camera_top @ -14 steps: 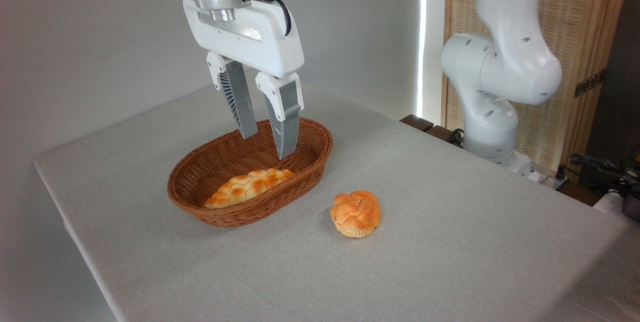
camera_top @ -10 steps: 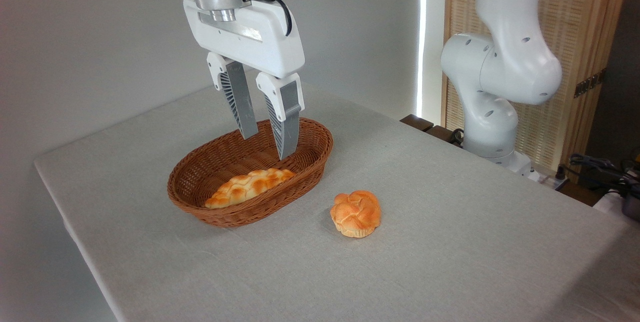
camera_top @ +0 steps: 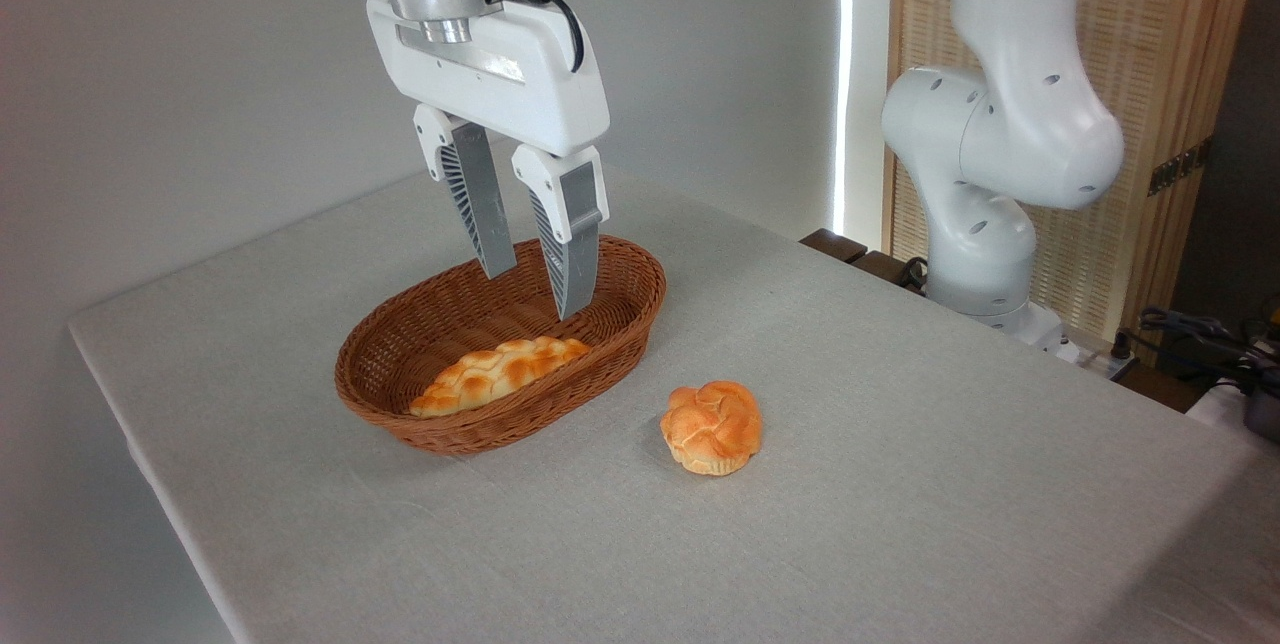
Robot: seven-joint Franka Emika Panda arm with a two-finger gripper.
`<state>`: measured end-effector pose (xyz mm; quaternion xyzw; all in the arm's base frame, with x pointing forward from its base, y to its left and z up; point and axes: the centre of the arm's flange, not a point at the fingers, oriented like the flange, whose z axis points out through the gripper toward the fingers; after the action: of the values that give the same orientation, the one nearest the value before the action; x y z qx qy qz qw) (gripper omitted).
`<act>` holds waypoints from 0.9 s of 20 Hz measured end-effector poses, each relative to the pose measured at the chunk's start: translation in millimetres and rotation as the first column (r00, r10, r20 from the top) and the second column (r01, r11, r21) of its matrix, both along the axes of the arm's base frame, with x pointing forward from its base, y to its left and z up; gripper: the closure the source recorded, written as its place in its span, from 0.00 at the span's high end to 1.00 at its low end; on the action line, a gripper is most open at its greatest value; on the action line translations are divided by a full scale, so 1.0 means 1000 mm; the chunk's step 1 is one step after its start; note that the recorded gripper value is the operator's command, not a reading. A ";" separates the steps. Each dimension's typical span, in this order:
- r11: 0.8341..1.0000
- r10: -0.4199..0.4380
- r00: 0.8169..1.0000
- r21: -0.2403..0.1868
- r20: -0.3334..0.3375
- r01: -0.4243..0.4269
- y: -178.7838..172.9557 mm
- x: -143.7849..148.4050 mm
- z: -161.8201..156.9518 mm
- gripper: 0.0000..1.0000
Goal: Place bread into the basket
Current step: 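Move the open gripper from above the basket toward the round orange bun, then lower the gripper onto the round orange bun and close on it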
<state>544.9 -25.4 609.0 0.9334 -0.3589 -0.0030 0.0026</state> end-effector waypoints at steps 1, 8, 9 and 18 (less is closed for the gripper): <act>1.000 -0.001 1.000 0.000 -0.001 0.001 0.000 0.000 -0.001 1.00; 1.000 -0.020 0.999 0.001 0.033 0.020 -0.010 -0.009 -0.019 1.00; 1.000 -0.020 0.998 0.000 0.052 0.020 -0.010 -0.015 -0.022 1.00; 0.993 -0.119 0.991 0.013 0.065 0.118 -0.002 -0.094 -0.098 1.00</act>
<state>451.2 -27.9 511.0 0.9100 -0.4137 0.0256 -0.0137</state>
